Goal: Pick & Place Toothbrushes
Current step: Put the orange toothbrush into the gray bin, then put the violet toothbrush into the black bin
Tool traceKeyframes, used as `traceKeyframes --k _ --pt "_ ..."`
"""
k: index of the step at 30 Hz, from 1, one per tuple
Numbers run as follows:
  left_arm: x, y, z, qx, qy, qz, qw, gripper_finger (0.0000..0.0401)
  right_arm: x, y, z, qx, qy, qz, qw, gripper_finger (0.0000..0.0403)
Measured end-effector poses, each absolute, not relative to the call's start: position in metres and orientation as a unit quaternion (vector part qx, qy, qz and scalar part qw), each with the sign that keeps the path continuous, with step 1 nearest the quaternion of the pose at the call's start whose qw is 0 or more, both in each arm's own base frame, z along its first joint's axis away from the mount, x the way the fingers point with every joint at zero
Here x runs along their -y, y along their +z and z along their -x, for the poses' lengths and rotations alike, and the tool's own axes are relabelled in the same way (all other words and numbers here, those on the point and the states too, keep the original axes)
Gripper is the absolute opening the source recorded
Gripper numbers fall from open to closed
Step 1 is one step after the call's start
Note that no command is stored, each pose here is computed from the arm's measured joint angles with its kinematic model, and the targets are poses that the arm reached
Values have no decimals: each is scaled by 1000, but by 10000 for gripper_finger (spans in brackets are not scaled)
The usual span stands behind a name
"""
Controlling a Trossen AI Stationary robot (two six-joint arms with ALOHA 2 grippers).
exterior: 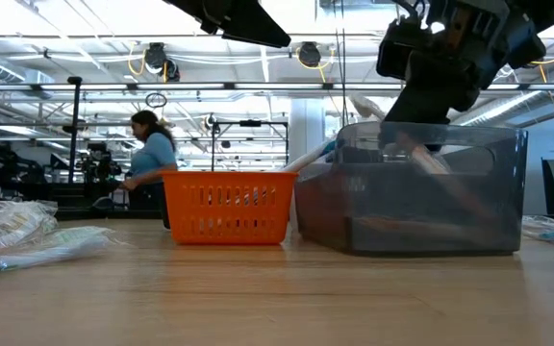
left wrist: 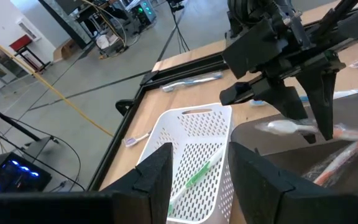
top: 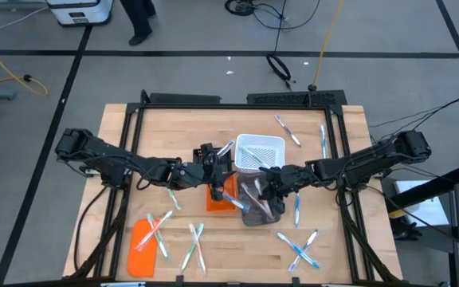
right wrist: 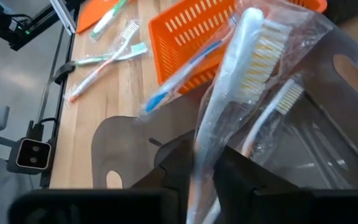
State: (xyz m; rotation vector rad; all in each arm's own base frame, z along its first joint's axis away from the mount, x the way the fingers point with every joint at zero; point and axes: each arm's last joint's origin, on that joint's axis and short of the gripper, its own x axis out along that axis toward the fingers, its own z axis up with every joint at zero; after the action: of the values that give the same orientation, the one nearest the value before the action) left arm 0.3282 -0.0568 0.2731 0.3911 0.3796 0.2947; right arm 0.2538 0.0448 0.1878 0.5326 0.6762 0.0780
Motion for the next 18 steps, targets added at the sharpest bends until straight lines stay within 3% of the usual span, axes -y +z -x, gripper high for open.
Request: traceKeyframes --k 11,18 --pt "57 273 -328 -187 145 -192 952 157 -45 190 -256 -311 49 -243 917 153" --pt "57 273 -328 -187 145 -192 952 157 -44 200 -252 -291 61 -219 929 168"
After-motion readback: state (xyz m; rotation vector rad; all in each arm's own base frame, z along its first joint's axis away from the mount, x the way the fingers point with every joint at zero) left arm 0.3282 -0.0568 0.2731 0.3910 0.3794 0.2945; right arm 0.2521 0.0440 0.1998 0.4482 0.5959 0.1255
